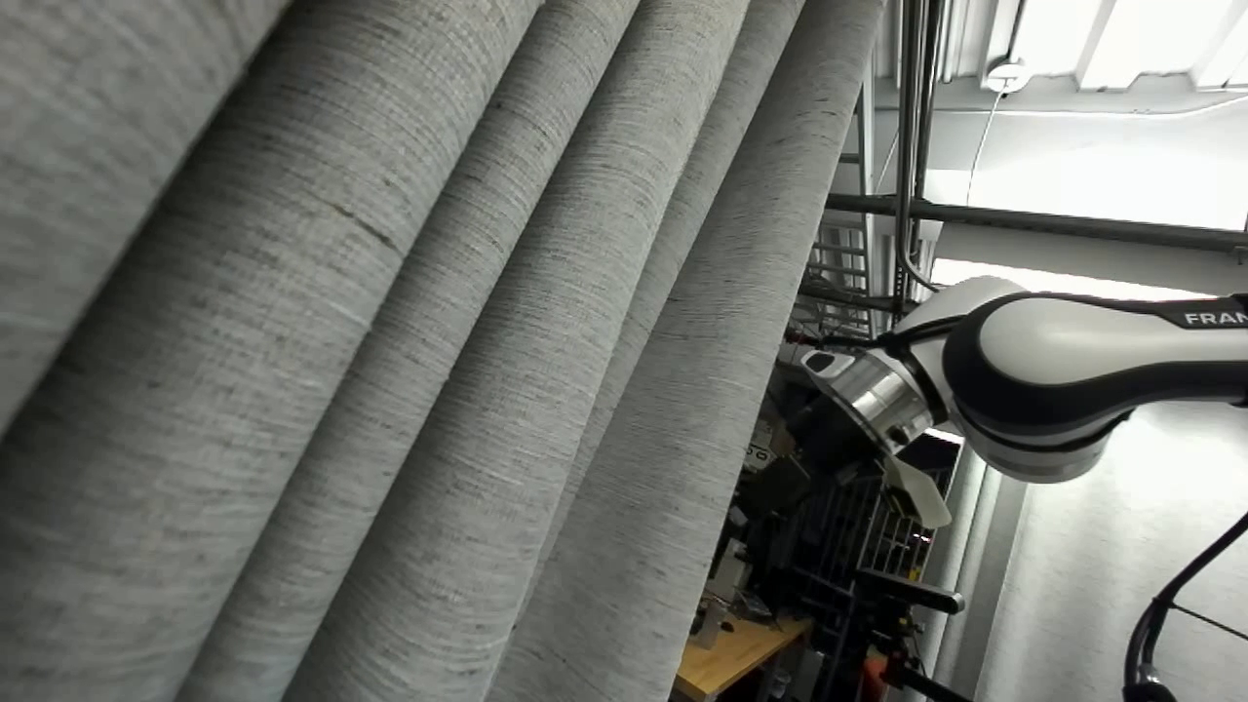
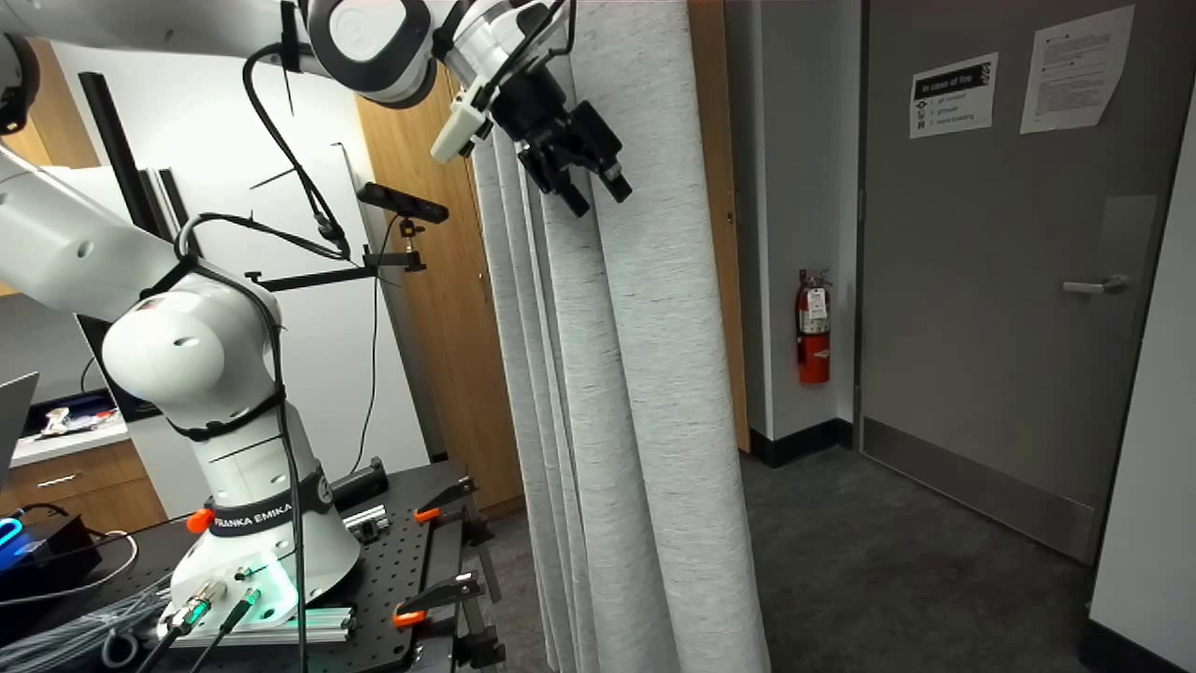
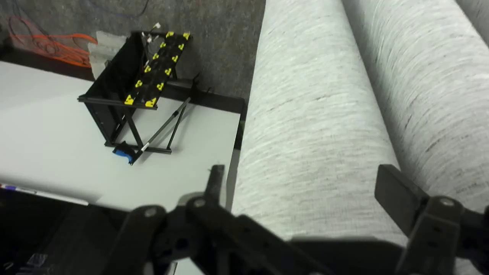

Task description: Push the curtain to the left

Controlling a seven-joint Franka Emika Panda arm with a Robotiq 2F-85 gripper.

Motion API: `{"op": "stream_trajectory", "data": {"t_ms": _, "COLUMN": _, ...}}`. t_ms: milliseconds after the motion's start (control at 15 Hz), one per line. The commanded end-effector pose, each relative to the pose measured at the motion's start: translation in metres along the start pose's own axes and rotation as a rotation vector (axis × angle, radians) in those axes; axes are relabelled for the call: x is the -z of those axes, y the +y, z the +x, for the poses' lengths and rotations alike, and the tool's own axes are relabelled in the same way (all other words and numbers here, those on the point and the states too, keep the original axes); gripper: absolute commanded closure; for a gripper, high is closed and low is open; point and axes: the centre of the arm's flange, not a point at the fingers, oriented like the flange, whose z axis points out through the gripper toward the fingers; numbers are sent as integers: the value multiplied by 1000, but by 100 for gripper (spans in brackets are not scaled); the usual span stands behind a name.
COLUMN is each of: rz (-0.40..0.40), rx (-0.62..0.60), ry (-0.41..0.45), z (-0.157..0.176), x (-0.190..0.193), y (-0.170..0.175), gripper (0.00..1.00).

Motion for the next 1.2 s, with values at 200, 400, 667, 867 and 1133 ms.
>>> {"op": "stream_trajectory", "data": {"t_ms": 200, "rz": -17, "rx": 91, "ry": 192, "z": 43, "x": 7, "y": 1, "gripper": 0}}
{"op": "stream_trajectory", "data": {"t_ms": 400, "rz": 28, "rx": 123, "ry": 191, "z": 52, "x": 6, "y": -12, "gripper": 0}}
{"op": "stream_trajectory", "data": {"t_ms": 667, "rz": 94, "rx": 114, "ry": 138, "z": 45, "x": 2, "y": -18, "gripper": 0}}
{"op": "stream_trajectory", "data": {"t_ms": 867, "rz": 128, "rx": 101, "ry": 93, "z": 35, "x": 4, "y": -19, "gripper": 0}}
{"op": "stream_trajectory", "data": {"t_ms": 1133, "rz": 156, "rx": 108, "ry": 63, "z": 28, "x": 6, "y": -23, "gripper": 0}}
